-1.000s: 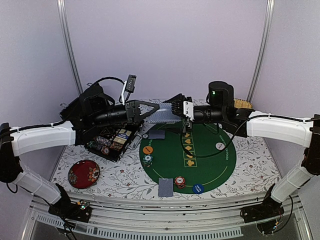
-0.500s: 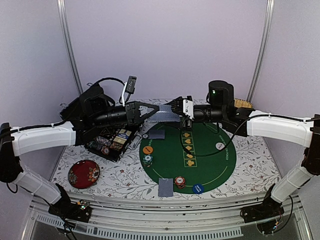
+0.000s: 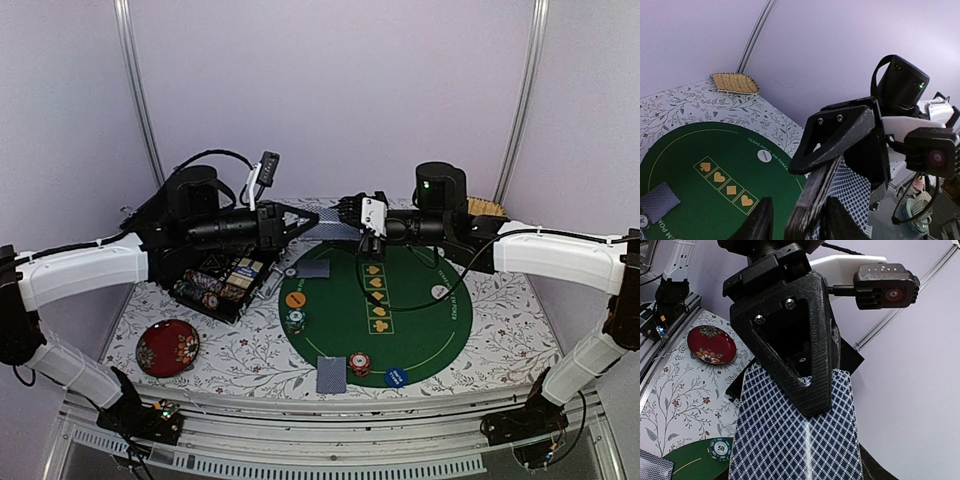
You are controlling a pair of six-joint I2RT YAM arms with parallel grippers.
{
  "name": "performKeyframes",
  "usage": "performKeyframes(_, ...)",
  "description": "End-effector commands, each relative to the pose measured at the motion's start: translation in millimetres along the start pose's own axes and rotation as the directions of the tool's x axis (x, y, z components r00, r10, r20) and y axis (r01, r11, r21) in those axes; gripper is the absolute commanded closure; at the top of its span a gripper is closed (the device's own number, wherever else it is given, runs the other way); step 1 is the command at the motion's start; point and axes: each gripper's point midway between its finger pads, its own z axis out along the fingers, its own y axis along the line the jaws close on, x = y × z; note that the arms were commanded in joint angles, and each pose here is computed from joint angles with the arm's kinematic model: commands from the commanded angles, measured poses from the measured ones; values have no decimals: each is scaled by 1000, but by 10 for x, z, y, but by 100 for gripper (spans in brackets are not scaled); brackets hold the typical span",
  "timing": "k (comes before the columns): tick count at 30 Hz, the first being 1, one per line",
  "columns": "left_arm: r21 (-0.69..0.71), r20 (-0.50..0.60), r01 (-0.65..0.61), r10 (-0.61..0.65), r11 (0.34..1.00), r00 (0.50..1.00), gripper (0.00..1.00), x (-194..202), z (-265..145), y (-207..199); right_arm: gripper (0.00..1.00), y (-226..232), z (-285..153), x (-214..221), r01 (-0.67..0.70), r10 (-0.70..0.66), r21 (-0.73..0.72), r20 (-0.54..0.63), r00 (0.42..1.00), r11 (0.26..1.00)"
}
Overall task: Distribute texas hold em gaming equipment
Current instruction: Pass from the left arm to the right
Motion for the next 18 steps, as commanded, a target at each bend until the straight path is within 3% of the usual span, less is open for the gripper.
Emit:
performKeyframes(1,-109,-32,-44,40,993,999,67,33,-66,152,47,-40,-32,-24,-7,7,30,-9,1000,1000)
performKeyframes(12,-108,-18,-64,63,992,998,70,-30,-131,119,48,-19,-32,22,-15,16,31,-20,1000,999)
performKeyframes(18,-65,-3,-71,71,995,997,60,-75,-170,10,48,-17,-37,26,-15,16,32,-24,1000,999)
